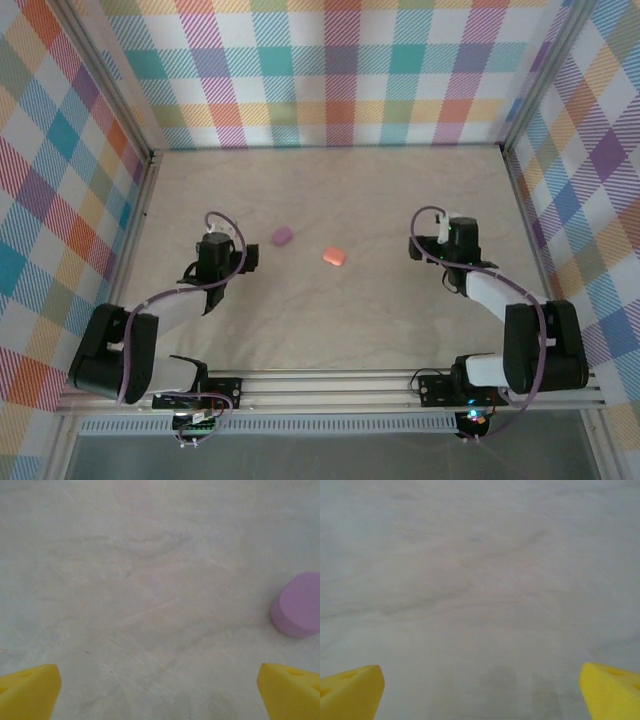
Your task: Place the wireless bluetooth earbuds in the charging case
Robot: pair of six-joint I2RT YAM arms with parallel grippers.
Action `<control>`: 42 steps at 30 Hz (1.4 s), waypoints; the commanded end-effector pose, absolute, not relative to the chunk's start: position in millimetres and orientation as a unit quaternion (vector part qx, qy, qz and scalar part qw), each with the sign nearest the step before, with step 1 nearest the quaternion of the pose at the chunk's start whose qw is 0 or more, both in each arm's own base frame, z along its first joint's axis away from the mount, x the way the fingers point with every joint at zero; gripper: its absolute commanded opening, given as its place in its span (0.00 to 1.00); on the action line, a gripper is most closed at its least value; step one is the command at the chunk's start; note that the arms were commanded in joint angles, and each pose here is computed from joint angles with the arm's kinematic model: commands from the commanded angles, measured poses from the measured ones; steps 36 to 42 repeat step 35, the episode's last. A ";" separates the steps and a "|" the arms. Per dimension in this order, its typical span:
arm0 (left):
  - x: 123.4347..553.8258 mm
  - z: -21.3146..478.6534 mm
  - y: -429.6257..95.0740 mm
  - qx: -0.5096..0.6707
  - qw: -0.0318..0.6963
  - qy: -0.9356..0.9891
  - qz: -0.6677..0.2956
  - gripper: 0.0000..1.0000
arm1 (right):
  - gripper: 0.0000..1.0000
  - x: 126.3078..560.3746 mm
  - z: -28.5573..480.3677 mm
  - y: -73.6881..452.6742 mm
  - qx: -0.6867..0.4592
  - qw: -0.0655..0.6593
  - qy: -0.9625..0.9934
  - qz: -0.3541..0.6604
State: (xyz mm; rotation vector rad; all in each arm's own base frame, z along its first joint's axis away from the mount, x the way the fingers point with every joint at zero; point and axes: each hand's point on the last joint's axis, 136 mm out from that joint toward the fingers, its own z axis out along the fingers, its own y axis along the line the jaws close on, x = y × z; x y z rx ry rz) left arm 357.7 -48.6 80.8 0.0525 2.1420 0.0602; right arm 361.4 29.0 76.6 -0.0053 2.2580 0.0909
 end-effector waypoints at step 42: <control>398.5 78.1 -16.7 -0.021 0.541 0.841 -0.018 1.00 | 1.00 397.2 92.4 13.2 0.008 0.566 0.824 0.027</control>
